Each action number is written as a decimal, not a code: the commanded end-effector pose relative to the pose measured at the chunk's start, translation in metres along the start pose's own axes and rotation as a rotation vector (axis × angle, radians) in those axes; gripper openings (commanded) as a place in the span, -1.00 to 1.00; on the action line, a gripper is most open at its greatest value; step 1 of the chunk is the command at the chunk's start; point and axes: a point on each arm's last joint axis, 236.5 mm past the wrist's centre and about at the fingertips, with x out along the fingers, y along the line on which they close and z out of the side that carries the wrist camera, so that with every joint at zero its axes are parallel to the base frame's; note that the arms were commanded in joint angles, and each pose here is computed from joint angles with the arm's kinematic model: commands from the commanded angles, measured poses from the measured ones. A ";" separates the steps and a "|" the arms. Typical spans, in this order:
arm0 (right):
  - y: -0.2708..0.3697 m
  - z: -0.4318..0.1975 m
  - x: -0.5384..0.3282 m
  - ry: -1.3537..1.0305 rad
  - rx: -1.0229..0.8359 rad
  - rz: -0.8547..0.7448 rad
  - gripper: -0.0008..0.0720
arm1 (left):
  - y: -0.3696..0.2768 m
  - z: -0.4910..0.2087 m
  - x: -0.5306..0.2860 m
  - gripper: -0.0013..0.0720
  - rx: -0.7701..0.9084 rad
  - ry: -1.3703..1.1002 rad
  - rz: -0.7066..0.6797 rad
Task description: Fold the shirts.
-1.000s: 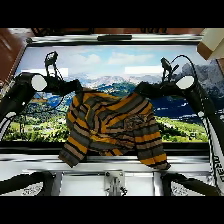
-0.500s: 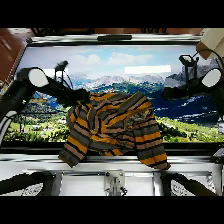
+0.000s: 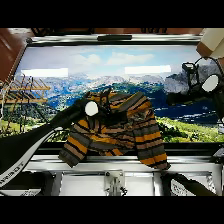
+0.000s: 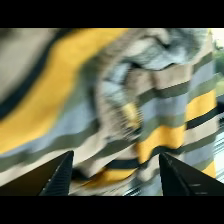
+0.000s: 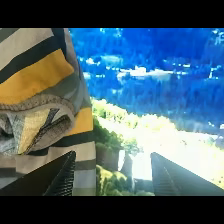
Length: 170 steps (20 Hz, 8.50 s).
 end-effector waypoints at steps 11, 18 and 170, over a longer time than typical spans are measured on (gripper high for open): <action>0.022 0.012 0.006 -0.042 0.052 0.098 0.58 | -0.008 0.001 0.067 -0.45 -0.190 -0.029 -0.083; 0.058 -0.023 0.079 0.155 -0.205 0.130 0.58 | 0.010 -0.006 0.053 -0.82 -0.083 0.061 -0.047; 0.271 -0.095 -0.044 0.165 -0.213 0.354 -0.82 | 0.345 0.010 -0.366 -0.83 -0.031 -0.506 0.724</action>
